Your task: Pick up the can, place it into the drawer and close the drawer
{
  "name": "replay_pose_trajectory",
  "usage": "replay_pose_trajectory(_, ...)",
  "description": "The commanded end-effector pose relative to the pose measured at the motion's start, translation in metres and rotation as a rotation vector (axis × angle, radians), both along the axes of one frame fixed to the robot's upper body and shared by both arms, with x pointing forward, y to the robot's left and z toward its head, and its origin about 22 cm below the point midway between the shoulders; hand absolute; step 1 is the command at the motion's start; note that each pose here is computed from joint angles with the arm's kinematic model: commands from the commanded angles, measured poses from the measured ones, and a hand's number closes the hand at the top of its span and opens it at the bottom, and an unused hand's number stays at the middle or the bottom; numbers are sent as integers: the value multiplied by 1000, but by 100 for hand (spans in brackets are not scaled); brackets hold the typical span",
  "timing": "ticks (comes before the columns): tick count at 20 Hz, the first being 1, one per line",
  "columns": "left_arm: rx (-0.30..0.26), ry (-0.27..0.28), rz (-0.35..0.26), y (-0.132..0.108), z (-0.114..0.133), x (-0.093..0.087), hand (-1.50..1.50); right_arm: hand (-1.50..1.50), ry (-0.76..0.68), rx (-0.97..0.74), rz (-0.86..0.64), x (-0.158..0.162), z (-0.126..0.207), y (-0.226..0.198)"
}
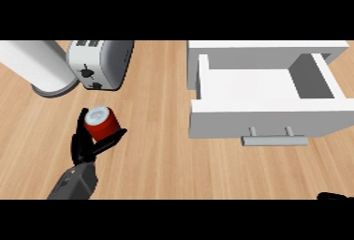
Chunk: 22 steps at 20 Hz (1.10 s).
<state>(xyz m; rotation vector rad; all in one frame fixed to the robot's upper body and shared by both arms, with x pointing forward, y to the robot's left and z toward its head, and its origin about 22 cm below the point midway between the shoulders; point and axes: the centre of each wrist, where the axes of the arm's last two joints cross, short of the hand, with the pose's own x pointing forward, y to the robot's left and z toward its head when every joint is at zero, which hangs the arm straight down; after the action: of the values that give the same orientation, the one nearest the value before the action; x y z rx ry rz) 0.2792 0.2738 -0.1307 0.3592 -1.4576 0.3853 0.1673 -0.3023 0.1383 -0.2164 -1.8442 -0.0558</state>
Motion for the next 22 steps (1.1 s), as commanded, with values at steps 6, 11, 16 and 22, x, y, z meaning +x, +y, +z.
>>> replay_pose_trajectory(6, -54, -63, -102, -13, -1, 15, 150, -150, -29, -12, -5, 6, 6, 13)
replay_pose_trajectory(11, -38, -92, -157, -6, 16, 30, 150, -150, -13, -18, -32, 14, -18, 5)
replay_pose_trajectory(16, -52, -141, -274, -34, 34, 60, 150, -150, -28, -4, -14, 11, 3, 8)
replay_pose_trajectory(22, -95, -186, -451, -64, 36, 62, 150, -150, -25, -25, -13, 11, 9, -9)
